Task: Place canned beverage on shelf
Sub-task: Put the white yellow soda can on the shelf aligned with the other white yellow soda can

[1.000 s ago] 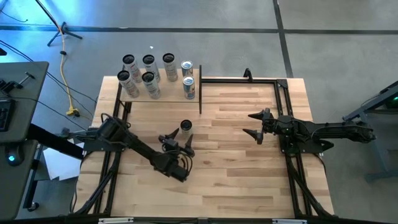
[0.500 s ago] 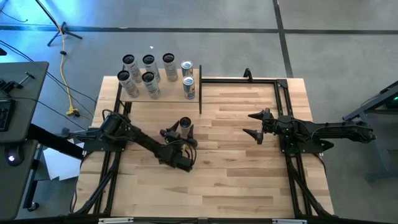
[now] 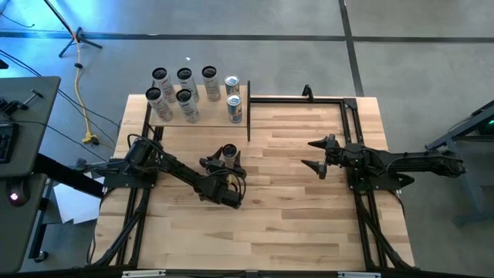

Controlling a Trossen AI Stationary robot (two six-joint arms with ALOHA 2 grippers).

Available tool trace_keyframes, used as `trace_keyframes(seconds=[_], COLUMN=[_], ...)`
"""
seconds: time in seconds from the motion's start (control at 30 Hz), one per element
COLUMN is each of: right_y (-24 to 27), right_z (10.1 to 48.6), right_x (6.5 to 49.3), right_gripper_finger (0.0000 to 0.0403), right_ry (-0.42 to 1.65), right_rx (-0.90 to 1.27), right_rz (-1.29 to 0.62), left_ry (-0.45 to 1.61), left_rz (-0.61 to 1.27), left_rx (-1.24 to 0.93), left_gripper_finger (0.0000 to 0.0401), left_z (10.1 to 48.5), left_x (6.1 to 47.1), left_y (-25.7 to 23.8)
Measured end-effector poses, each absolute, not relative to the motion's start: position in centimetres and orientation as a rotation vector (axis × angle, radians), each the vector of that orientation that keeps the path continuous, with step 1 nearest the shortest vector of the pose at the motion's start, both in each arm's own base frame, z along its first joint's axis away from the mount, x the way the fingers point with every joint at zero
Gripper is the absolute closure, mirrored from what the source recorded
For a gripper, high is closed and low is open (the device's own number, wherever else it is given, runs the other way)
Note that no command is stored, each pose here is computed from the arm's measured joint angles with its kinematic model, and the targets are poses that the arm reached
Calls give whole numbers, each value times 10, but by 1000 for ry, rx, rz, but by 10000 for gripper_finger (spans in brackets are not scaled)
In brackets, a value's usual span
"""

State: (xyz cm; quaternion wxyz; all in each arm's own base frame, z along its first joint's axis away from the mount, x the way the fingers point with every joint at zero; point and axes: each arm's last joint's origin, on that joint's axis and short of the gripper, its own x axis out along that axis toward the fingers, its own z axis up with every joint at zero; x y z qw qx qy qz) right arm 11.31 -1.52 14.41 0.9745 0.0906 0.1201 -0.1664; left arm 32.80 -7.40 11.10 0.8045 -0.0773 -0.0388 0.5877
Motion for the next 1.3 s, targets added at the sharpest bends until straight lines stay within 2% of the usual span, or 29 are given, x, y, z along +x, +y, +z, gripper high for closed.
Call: trace_keyframes(seconds=[0.17, 0.27, 0.53, 0.73, 0.9, 1.1, 1.3], right_y=[-15, -15, -15, -15, -15, -15, -15], right_z=[144, 144, 144, 144, 144, 144, 144], right_x=[113, 113, 113, 113, 113, 113, 113], right_gripper_finger=[3, 3, 3, 3, 3, 3, 3], right_ry=[242, 242, 242, 242, 242, 242, 242], right_rx=[183, 183, 183, 183, 183, 183, 183], right_rz=[-336, -336, -335, -336, -336, -336, -336], left_ry=[-87, -86, -45, -49, -50, -42, -45], left_rz=[1265, 1265, 1255, 1206, 1162, 1134, 1171], left_rx=[-170, -168, -115, -108, -96, -68, -52], left_gripper_finger=[77, 92, 204, 204, 204, 204, 204], left_z=[111, 111, 111, 112, 130, 178, 235], left_x=[329, 329, 328, 323, 317, 306, 291], left_y=[-72, -72, -75, -92, -105, -111, -93])
